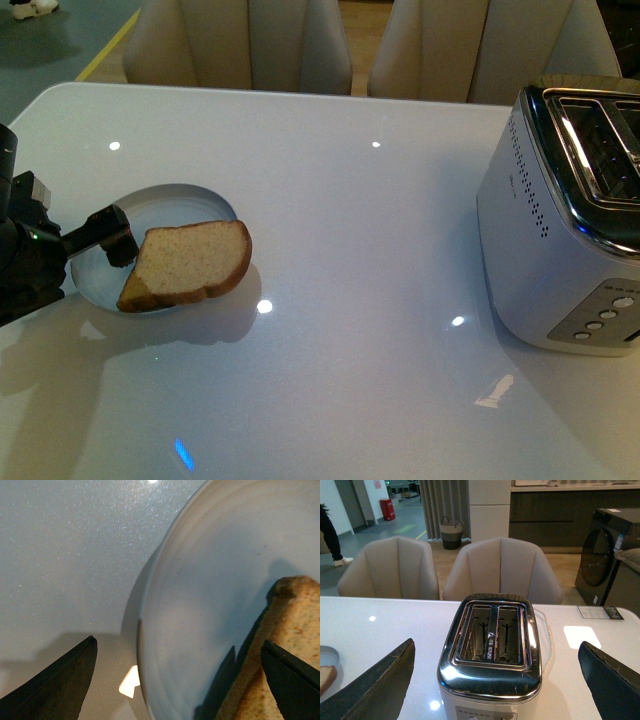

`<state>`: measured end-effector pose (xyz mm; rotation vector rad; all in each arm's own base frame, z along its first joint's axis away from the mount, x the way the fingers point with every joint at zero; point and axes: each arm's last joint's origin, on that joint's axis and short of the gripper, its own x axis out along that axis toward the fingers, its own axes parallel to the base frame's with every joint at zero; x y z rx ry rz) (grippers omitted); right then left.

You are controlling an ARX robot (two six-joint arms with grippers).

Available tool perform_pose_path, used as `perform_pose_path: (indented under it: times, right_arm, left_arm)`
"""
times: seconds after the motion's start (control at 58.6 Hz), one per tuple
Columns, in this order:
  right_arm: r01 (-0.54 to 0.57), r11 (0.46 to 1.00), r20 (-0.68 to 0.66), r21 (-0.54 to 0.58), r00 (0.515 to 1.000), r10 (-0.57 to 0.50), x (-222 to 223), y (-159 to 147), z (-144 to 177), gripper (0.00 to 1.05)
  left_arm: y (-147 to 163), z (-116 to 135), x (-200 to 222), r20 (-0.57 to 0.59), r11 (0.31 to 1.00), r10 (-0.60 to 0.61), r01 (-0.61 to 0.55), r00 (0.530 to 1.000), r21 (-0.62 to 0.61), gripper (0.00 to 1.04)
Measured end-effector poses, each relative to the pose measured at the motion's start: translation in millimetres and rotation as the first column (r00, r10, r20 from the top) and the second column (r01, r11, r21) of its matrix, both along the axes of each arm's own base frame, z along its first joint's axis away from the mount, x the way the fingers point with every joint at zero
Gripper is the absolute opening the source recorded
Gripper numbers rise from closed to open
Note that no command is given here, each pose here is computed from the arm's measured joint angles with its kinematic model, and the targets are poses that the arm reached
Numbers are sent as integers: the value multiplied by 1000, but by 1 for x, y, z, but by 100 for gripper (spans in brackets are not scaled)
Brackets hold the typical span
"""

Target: Left arm holds plate, right arm toasts bread

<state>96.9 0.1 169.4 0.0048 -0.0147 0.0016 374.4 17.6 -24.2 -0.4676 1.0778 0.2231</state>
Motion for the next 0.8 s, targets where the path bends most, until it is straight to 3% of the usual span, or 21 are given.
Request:
perform_pose_path:
  times: [0.324, 0.802]
  right_arm:
    - [0, 1000, 0, 0, 1000, 0, 0, 0, 0, 96]
    - [0, 1000, 0, 0, 1000, 0, 0, 0, 0, 96]
  left_arm:
    - [0, -1, 5, -9, 999, 34, -34, 999, -11, 95]
    - [3, -5, -1, -30, 991, 108, -109, 994, -73, 19]
